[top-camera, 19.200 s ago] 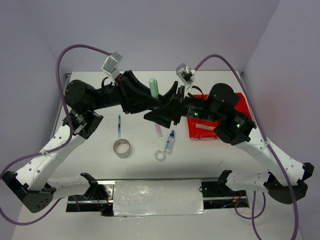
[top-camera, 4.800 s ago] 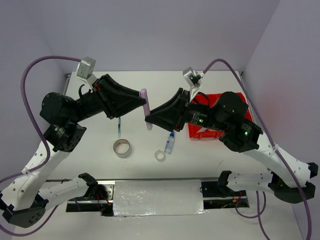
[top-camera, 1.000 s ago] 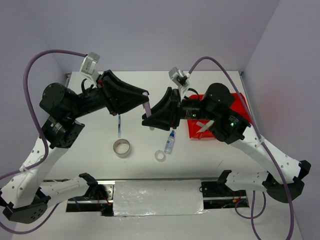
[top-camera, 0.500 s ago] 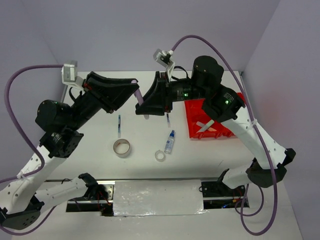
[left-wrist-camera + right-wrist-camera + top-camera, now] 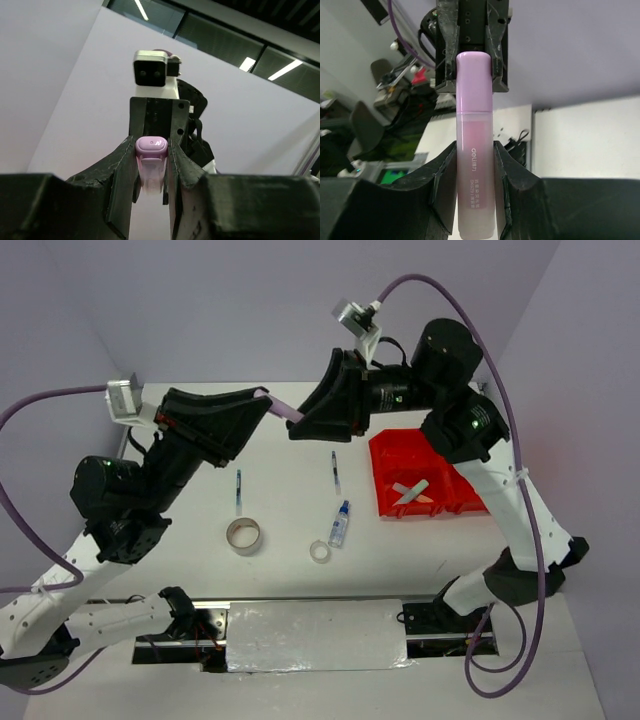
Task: Sort the stationery into containers
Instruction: Close the pen cap on the pen, then place the pen in the storage box, then pick up the pen from the center of the board, then place the pen in the storage box, then pick up the pen from the center of the board.
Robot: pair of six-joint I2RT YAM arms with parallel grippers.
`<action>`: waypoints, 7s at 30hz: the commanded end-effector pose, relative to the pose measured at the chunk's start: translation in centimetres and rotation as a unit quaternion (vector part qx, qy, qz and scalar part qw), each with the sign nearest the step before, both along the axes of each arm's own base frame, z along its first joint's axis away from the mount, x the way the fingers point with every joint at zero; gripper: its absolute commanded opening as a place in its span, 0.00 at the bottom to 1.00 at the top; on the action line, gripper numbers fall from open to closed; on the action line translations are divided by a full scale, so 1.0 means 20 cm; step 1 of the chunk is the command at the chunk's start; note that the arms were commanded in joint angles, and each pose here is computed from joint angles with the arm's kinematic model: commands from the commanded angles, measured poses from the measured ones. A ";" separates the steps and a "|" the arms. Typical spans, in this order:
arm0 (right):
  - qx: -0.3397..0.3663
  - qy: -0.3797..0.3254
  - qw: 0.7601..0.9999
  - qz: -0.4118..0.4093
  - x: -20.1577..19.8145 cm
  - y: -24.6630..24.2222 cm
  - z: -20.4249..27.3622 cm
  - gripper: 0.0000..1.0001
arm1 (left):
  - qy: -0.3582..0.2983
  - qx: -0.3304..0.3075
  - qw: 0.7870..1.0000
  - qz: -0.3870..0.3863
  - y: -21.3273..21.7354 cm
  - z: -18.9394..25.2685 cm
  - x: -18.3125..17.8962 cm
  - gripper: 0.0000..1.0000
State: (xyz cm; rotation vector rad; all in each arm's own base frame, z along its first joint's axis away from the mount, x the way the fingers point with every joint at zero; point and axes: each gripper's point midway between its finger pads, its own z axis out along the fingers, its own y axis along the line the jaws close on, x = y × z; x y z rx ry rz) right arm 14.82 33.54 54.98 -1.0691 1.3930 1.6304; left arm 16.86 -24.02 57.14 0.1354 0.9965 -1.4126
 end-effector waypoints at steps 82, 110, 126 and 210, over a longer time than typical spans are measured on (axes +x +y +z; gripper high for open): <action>-0.514 0.195 0.649 -0.526 1.25 -0.54 -2.31 0.77 | 0.501 0.419 0.724 0.220 0.55 -1.41 0.38 0.99; -0.562 0.258 0.631 -0.469 1.26 -0.40 -2.73 0.17 | 0.482 0.478 0.706 0.202 0.60 -1.44 0.50 0.99; -0.229 0.338 0.724 -0.557 1.60 -0.46 -1.60 0.00 | 0.477 0.459 0.725 0.192 0.58 -1.46 0.53 0.99; -0.142 0.256 0.845 -0.448 0.45 -0.91 -0.94 0.73 | 0.646 0.508 0.534 0.199 0.78 -2.81 0.93 0.00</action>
